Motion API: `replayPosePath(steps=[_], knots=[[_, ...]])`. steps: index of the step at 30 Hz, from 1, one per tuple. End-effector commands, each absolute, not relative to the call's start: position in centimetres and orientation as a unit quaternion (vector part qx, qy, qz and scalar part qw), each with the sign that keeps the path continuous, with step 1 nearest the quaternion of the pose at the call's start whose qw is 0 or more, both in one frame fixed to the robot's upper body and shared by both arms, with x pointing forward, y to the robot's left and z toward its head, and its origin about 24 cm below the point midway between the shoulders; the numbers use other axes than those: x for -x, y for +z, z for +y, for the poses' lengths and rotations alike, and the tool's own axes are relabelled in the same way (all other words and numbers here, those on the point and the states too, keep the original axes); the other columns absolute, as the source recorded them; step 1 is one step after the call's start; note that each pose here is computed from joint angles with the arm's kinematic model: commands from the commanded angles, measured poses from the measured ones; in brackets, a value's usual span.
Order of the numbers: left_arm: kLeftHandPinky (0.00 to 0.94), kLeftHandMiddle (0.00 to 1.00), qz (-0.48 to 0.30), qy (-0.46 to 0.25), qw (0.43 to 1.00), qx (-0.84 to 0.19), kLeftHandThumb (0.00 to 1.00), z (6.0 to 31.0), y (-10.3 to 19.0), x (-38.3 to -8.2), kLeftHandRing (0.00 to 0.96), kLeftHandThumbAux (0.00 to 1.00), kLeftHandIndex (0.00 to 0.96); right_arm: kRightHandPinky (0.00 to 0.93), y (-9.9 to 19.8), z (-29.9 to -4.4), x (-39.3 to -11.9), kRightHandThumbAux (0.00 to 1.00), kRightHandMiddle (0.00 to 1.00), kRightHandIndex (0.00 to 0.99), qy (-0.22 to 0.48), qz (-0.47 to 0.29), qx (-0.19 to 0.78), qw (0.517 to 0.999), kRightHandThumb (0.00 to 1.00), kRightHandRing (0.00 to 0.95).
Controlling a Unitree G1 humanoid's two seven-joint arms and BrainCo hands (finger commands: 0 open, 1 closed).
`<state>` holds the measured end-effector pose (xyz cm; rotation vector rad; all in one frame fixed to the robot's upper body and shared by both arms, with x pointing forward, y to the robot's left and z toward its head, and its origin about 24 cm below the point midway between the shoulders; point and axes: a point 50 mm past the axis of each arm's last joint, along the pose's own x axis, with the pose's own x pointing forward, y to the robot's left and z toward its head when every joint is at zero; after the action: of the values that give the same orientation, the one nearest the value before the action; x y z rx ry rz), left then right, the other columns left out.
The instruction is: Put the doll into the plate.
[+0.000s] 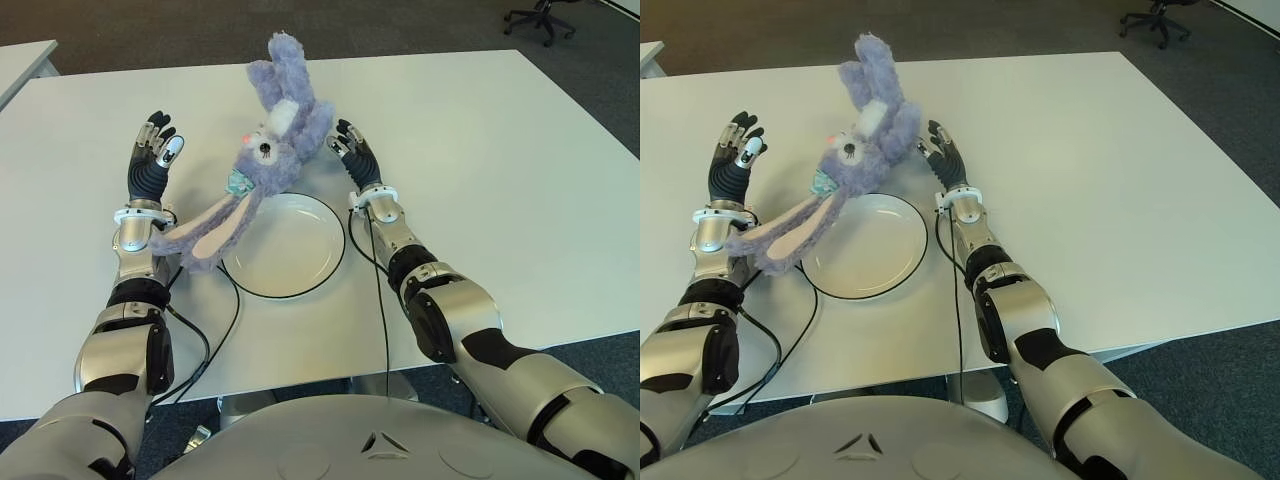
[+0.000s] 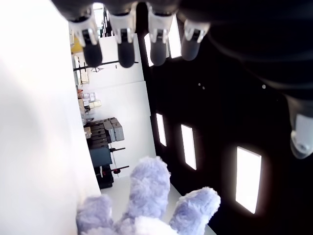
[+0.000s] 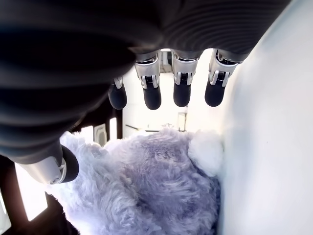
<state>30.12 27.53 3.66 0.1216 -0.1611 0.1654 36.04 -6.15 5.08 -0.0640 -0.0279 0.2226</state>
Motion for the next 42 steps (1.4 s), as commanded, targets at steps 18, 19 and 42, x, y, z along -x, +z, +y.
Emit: replayPosePath(steps=[18,19,42], knots=[[0.097,0.077,0.01,0.083,0.996,-0.035,0.0,26.4,-1.4,-26.9,0.087,0.434,0.0,0.058,7.0,0.0,-35.5,0.437,0.009,0.017,0.178,-0.023,0.041,0.983,0.405,0.02],[0.105,0.077,0.01,0.083,0.996,-0.035,0.0,26.4,-1.4,-26.9,0.088,0.435,0.0,0.054,7.0,0.1,-35.5,0.436,0.009,0.017,0.178,-0.024,0.043,0.983,0.4,0.019],[0.112,0.082,0.014,0.083,0.996,-0.036,0.0,26.3,-1.5,-26.9,0.092,0.437,0.0,0.067,7.3,0.9,-35.4,0.472,0.0,0.025,0.19,-0.027,0.071,0.979,0.392,0.015]])
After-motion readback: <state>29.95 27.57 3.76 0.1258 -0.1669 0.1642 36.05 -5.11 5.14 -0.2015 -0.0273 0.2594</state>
